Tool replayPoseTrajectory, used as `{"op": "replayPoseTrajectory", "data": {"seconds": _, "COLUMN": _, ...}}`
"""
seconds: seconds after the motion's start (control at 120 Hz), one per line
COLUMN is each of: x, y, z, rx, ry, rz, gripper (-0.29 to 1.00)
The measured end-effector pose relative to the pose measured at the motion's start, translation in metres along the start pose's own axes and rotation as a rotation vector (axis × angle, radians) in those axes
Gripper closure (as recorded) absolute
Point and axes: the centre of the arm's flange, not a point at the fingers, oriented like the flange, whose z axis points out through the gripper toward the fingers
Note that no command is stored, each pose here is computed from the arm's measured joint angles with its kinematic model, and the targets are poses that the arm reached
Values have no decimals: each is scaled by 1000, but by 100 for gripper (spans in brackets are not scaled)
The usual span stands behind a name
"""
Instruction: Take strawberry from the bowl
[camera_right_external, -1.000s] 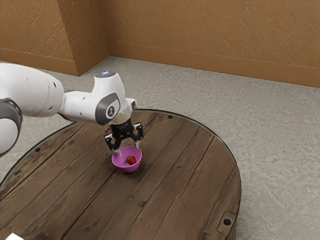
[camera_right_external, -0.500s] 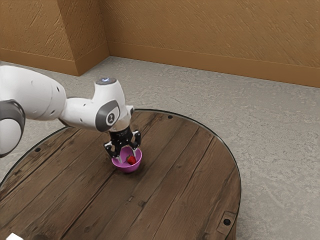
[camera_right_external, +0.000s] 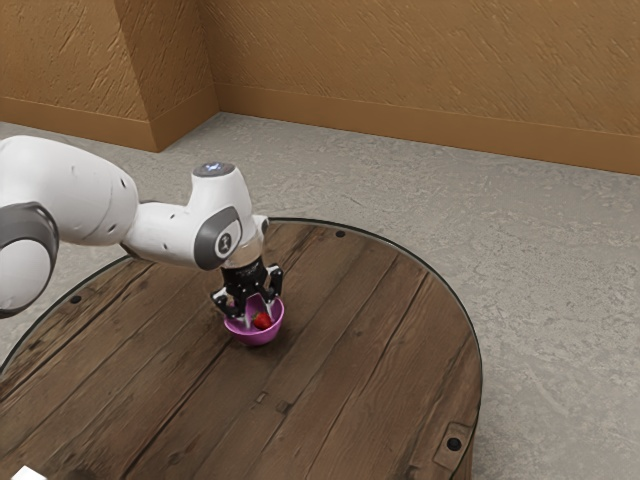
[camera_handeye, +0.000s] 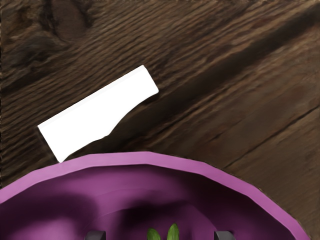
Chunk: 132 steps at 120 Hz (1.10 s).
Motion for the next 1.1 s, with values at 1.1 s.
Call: {"op": "replayPoseTrajectory", "data": {"seconds": 1.1, "x": -35, "y": 15, "z": -80, "rx": -31, "ry": -4, "rz": -9, "gripper": 74}}
